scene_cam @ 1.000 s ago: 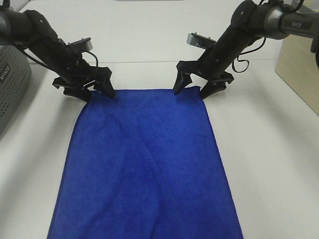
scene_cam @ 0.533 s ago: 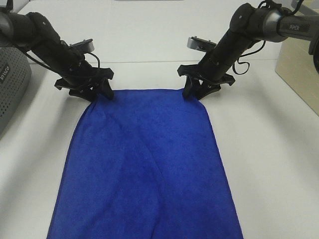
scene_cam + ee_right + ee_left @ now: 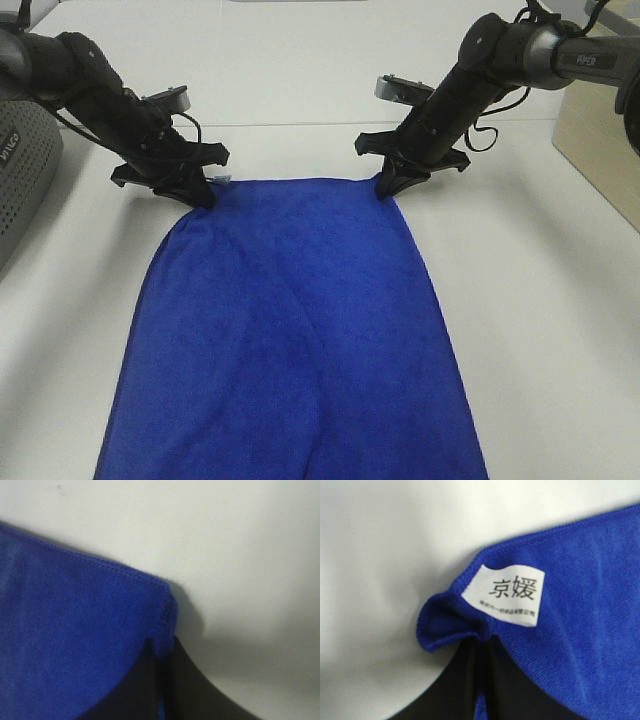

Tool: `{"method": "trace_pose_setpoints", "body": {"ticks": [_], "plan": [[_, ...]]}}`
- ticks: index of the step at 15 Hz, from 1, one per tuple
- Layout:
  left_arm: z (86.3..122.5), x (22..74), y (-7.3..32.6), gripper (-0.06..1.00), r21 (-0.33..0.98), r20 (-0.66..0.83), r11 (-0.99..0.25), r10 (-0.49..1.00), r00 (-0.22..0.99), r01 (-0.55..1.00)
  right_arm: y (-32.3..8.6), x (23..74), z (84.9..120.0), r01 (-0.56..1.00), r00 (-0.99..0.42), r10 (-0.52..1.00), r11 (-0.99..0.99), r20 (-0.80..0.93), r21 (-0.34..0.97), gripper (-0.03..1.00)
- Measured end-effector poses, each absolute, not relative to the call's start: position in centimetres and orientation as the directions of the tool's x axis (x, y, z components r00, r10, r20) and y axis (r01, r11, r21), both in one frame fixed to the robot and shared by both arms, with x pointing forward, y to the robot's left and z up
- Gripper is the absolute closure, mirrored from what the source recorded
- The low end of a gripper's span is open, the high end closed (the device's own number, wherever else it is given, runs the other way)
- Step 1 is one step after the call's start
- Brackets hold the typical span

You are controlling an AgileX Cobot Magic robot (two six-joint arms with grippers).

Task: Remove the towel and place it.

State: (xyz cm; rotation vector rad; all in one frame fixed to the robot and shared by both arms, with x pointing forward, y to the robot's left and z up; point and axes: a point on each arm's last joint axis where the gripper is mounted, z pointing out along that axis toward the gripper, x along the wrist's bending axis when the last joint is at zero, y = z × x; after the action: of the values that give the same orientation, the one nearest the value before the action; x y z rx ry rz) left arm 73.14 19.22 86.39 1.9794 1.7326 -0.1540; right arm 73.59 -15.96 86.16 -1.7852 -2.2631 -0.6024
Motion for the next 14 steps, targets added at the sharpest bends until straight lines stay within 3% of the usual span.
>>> {"method": "trace_pose_setpoints", "body": {"ticks": [6, 14], "plan": [[86.9, 73.6, 19.2, 0.92, 0.342, -0.366, -0.129, 0.894, 0.259, 0.931, -16.2, 74.8, 87.3, 0.888, -0.407, 0.882, 0.322, 0.237, 0.329, 0.95], [92.0, 77.4, 19.0, 0.93, 0.636, -0.22, -0.165, 0.898, 0.381, 0.754, -16.7, 77.4, 90.1, 0.786, -0.447, 0.892, 0.355, 0.068, 0.505, 0.95]]}}
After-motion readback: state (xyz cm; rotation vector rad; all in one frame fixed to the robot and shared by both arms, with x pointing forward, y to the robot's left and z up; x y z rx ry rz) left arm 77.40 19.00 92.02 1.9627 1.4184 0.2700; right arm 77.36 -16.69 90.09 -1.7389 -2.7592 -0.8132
